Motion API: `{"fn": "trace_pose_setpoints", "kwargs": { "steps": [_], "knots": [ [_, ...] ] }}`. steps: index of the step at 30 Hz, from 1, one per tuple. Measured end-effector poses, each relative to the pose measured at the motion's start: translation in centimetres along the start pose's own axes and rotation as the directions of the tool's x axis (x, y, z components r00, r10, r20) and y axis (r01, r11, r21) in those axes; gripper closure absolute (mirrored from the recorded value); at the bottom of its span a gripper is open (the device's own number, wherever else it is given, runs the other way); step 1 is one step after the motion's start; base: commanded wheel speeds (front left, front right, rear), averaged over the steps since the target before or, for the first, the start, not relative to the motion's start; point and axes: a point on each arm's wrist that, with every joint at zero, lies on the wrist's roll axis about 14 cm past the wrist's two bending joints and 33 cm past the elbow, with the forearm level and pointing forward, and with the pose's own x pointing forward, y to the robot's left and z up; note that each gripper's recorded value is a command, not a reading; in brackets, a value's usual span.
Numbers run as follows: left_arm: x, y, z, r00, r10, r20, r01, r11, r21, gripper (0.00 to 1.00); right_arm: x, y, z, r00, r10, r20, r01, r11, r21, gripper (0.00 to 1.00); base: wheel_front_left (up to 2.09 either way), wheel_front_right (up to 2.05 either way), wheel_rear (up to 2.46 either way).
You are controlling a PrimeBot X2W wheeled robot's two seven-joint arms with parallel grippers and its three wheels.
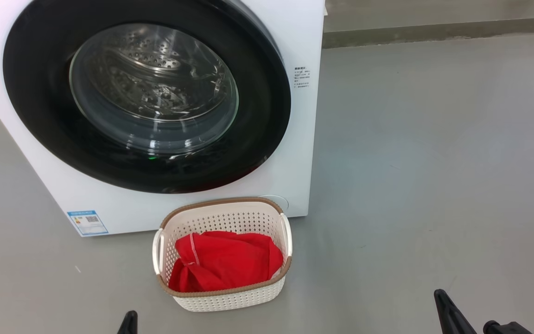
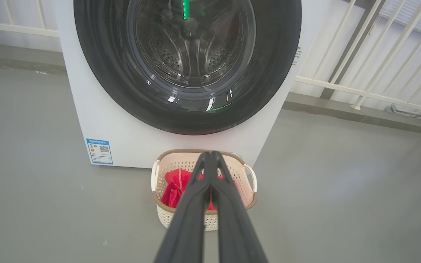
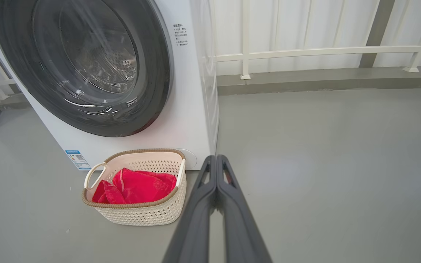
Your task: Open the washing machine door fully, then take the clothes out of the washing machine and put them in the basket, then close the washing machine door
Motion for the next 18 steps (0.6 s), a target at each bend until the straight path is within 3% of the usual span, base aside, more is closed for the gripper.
{"fn": "trace_pose_setpoints", "kwargs": {
  "steps": [18],
  "knots": [
    [0.07,0.84,-0.66,0.998,0.051,-0.039,-0.057,0.980,-0.193,1.00,0.43,-0.56,-0.41,0.999,-0.042,-0.030,0.048,0.977,0.207,1.00,0.00,0.00,0.00]
  ]
}}
